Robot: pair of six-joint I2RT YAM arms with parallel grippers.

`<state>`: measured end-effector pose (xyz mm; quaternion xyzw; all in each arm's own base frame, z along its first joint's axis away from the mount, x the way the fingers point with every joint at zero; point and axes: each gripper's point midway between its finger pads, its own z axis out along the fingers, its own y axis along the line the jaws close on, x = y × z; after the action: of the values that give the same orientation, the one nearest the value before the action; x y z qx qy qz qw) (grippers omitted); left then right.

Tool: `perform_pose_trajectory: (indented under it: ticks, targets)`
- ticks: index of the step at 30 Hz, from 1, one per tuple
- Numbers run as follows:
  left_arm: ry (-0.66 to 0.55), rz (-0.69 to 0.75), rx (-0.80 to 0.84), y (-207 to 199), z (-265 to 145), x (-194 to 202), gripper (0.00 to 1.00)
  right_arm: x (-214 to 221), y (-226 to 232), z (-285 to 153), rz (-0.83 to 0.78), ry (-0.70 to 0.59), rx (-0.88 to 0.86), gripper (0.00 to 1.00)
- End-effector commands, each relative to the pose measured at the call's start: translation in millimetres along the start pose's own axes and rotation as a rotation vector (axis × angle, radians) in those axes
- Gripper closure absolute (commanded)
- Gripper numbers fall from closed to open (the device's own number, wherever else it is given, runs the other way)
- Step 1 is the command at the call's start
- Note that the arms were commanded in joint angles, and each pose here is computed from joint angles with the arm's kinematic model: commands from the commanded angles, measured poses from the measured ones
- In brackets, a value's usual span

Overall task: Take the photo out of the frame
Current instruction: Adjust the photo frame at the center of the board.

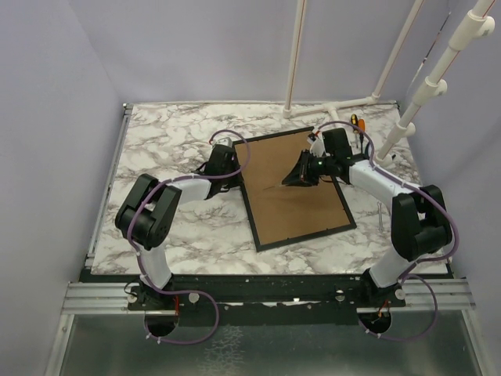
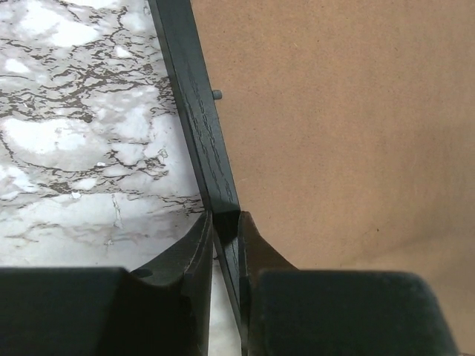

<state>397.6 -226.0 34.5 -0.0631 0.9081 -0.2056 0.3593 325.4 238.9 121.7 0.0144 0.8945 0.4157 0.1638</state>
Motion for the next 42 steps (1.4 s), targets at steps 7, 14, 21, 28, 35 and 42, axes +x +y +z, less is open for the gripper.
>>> perform_pose_trajectory:
  ticks: [7,14,21,28,35,42]
  targets:
    - [0.117,0.087,0.044,2,-21,45,0.88,-14,1,7,-0.011,-0.004,-0.049,0.99]
    - [0.165,0.126,0.067,-2,-33,71,0.88,-27,2,13,-0.018,-0.01,-0.057,0.99]
    - [0.089,0.1,0.018,5,-47,56,0.81,-46,-20,-2,-0.012,-0.069,0.014,0.99]
    - [0.025,0.056,0.011,-6,-40,32,0.57,-68,-42,-39,-0.07,-0.227,0.209,0.99]
    - [0.02,0.026,0.032,-20,-21,22,0.57,-84,-42,-89,-0.167,-0.448,0.356,0.99]
    - [0.006,0.024,0.054,-28,-13,16,0.54,-114,-81,-133,-0.241,-0.616,0.68,0.99]
